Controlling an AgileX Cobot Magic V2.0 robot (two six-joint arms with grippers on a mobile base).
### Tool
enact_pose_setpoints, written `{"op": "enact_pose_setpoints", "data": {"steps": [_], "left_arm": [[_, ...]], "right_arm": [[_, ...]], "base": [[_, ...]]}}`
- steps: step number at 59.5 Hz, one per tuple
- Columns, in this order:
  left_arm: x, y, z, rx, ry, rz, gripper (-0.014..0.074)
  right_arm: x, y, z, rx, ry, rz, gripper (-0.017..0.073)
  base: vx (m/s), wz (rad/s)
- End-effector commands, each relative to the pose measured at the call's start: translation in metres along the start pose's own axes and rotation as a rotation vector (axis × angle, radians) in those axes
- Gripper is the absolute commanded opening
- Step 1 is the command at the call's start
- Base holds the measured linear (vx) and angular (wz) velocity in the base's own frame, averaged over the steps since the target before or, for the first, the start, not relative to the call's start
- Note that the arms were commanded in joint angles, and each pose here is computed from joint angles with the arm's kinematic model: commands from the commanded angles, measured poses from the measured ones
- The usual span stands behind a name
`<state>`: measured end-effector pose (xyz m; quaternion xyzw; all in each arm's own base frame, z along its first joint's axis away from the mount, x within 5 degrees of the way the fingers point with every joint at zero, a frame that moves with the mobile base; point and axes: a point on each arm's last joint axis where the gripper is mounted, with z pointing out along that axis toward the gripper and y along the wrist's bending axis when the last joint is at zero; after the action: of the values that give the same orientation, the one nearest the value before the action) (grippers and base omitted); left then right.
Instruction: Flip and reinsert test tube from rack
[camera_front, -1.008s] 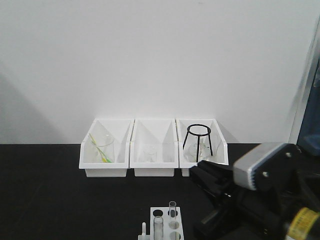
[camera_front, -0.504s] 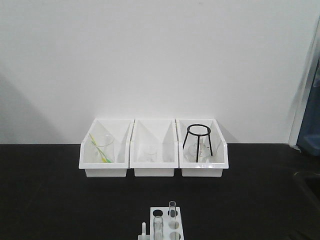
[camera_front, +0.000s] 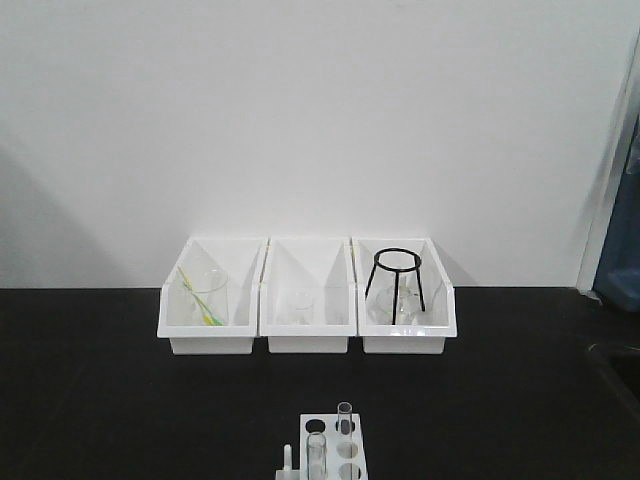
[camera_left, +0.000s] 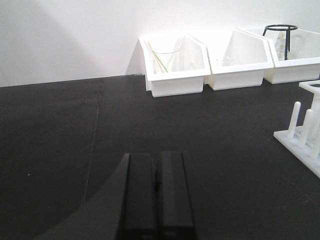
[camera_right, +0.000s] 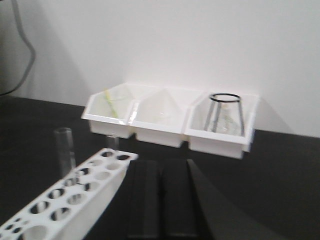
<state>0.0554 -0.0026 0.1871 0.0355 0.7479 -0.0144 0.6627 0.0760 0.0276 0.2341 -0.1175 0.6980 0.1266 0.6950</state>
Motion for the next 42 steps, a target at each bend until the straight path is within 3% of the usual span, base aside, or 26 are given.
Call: {"op": "enact_pose_setpoints", "data": {"steps": [1,12,42], "left_arm": [[-0.009,-0.001,-0.001,0.013,-0.091,-0.014,-0.0006],[-0.009,-0.001,-0.001,0.013,-0.091,-0.014,-0.0006],[-0.009,-0.001,-0.001,0.013,-0.092,-0.014,-0.0006]], "right_arm": [[0.006,-0.009,-0.007,0.116,-0.081,0.032,-0.0013],[0.029,-0.017,-0.022,0.268,-0.07,0.027,-0.0013],[0.029,-0.016,-0.027,0.271,-0.101,0.009,-0.001]], "base": [[0.0,0.0],[0.0,0.0],[0.0,0.0]]}}
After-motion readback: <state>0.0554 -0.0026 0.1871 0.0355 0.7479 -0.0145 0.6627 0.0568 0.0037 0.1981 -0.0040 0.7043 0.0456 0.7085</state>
